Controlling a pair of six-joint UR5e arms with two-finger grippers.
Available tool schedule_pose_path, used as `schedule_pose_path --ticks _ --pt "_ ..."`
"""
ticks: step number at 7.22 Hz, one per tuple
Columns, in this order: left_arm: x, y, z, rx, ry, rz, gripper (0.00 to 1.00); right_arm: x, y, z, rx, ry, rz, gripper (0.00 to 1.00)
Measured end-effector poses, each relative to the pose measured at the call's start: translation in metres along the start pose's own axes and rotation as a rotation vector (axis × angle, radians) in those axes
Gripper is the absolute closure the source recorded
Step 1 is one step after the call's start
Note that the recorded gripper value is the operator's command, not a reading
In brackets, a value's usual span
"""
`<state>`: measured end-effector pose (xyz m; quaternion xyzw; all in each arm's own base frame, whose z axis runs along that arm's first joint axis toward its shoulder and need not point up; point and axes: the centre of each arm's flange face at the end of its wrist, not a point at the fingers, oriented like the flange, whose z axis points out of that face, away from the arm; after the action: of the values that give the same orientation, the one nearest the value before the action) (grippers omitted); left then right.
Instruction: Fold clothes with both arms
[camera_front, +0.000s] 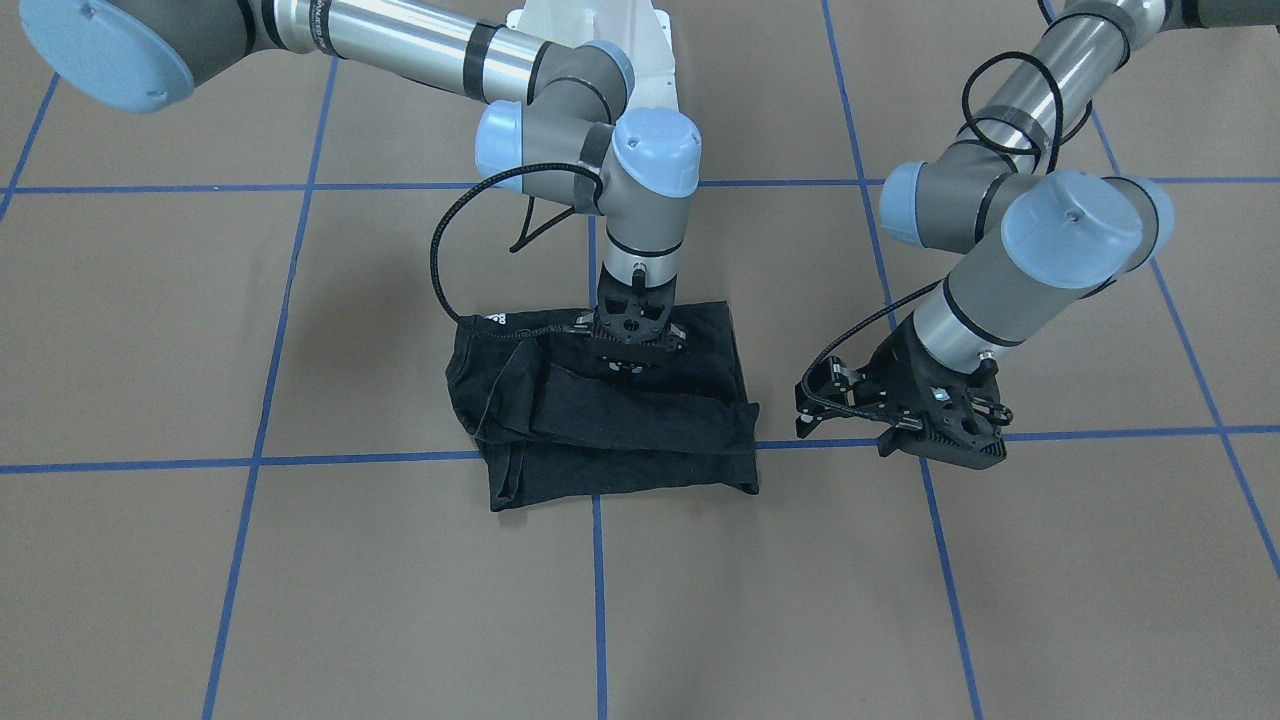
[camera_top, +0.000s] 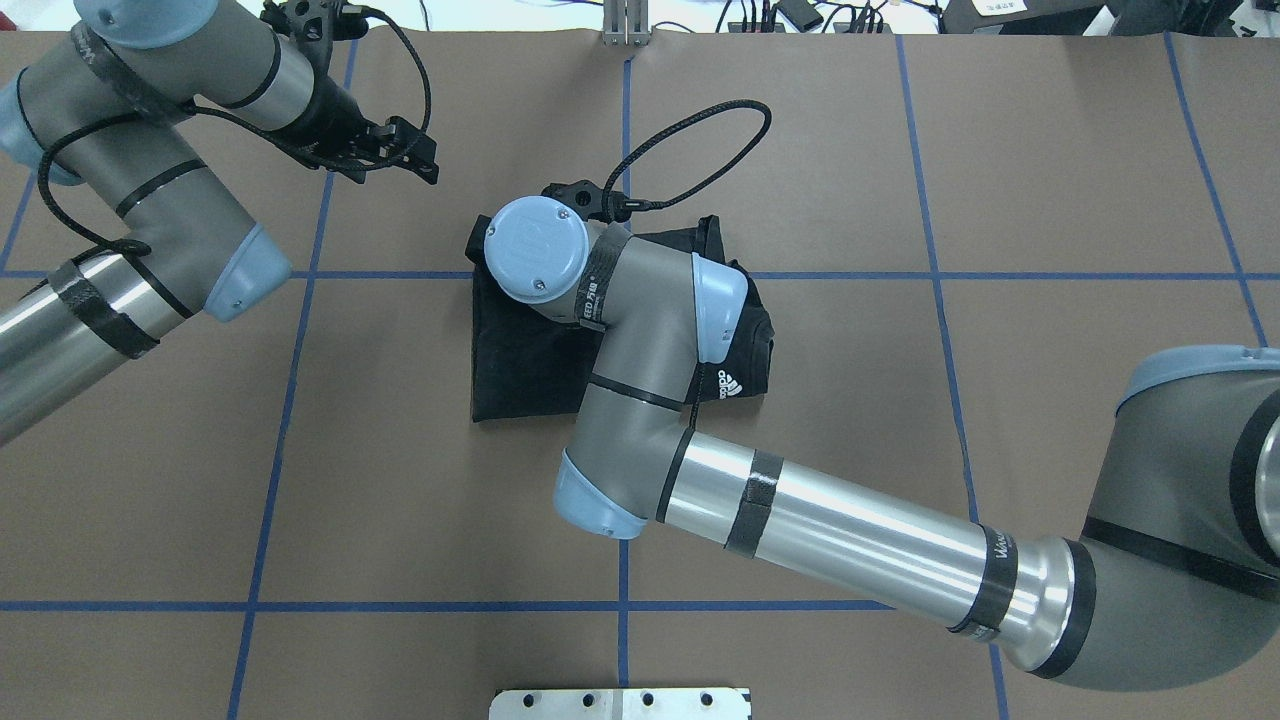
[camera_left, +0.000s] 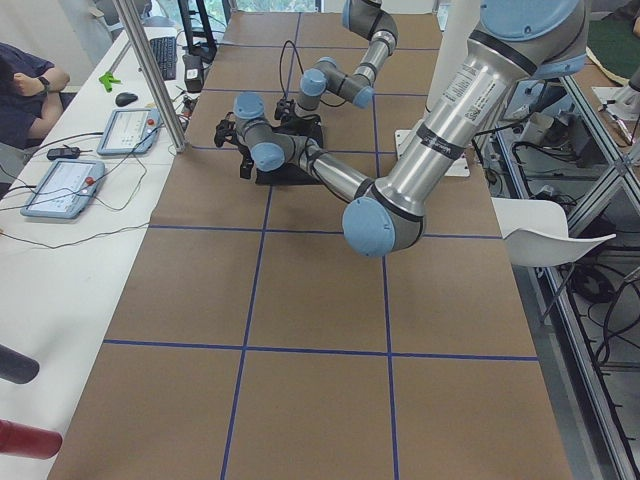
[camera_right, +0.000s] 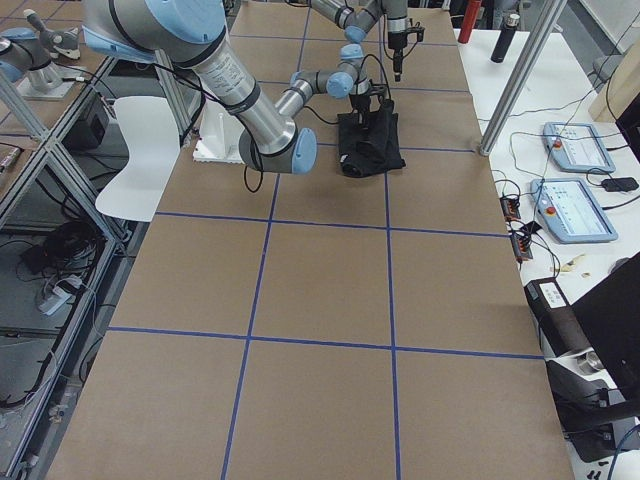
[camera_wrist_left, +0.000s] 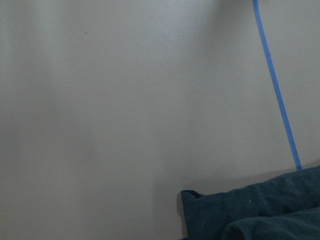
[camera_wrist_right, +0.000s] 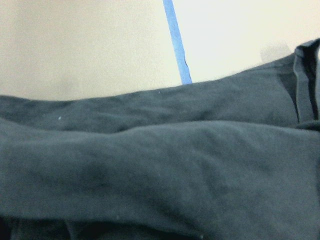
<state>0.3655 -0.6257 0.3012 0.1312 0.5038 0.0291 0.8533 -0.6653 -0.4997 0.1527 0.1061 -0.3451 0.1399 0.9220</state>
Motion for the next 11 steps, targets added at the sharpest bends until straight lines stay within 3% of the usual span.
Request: schedule_pose_path --ticks 2,5,6,7,8,11 --pt "0.000 0.000 -0.001 0.001 0.002 0.002 0.00 -0.008 -0.043 -0.005 0.042 -0.006 0.010 1.00" --pt "0.006 0.002 -0.011 0.013 0.012 0.009 0.00 -0.007 -0.117 0.018 0.156 -0.039 0.003 1.00" --pt "0.007 0.002 -0.013 0.015 0.013 0.008 0.00 -0.008 -0.135 0.009 0.166 -0.056 -0.010 0.86" --pt "0.005 0.003 -0.013 0.014 0.012 0.007 0.00 -0.009 -0.151 -0.003 0.145 -0.073 -0.019 0.15" --pt "0.001 0.006 -0.014 0.014 0.010 0.006 0.00 -0.004 -0.164 -0.012 0.105 -0.074 -0.017 0.01" --pt "-0.034 0.014 -0.027 0.027 -0.021 0.028 0.00 0.057 -0.191 -0.039 -0.047 -0.035 -0.078 0.01"
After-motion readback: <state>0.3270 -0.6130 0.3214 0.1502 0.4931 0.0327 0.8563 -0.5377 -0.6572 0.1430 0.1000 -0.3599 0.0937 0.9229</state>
